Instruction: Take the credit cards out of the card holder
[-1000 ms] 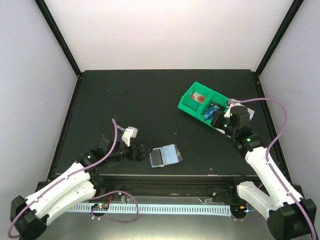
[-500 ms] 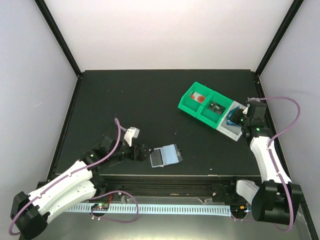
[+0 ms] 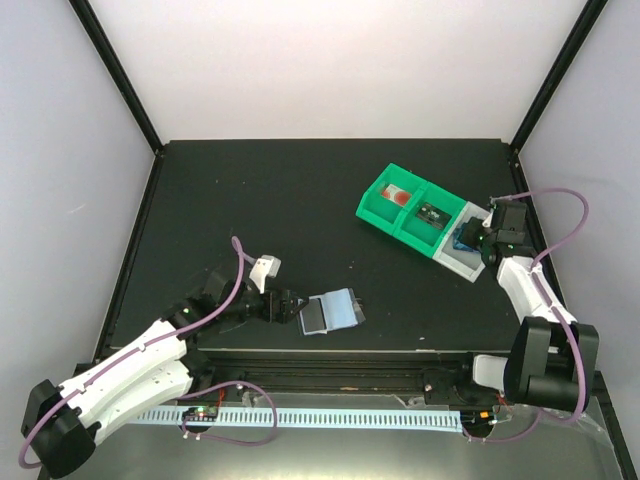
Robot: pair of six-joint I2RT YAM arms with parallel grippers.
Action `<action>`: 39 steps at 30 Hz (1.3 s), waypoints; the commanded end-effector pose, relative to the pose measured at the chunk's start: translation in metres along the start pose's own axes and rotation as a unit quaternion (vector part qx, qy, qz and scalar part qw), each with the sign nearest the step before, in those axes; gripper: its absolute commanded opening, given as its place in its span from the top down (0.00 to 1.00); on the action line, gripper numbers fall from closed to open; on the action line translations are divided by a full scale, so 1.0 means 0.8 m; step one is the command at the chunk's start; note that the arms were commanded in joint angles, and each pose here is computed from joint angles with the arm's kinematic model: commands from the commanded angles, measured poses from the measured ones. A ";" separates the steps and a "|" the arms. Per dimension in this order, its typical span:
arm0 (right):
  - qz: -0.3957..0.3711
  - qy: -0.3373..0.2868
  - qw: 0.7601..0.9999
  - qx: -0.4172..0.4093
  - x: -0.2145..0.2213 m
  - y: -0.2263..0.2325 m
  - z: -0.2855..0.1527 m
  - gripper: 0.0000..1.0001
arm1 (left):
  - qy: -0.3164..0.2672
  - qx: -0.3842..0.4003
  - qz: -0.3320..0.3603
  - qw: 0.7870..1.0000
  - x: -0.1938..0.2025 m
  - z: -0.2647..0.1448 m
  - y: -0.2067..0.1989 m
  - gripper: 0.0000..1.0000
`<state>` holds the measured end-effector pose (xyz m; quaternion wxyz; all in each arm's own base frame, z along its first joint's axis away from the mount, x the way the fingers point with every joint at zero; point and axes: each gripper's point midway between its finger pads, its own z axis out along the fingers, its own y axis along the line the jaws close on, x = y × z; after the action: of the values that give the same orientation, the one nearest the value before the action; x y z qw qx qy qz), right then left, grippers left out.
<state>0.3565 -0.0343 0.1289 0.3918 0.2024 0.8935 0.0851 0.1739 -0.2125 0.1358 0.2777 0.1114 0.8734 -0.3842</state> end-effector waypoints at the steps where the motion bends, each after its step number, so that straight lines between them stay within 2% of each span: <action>1: -0.008 -0.029 0.999 -0.013 -0.021 0.005 0.009 0.99 | -0.004 0.010 -0.002 1.000 -0.004 0.002 -0.003 0.01; 14: -0.017 -0.011 0.999 -0.027 -0.003 0.005 0.041 0.98 | -0.002 0.009 -0.002 1.000 -0.003 0.003 -0.002 0.01; 22: -0.018 0.005 1.000 -0.004 0.002 -0.007 0.055 0.95 | 0.000 0.009 -0.002 1.000 -0.003 0.003 -0.003 0.01; 39: -0.001 0.020 0.998 0.051 -0.004 -0.026 0.053 0.74 | -0.001 0.008 -0.003 1.000 -0.002 0.000 -0.002 0.01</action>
<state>0.3802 -0.0428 0.0883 0.3627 0.2019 0.9072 0.0679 0.1754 -0.2124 0.1328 0.2753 0.1094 0.8749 -0.3832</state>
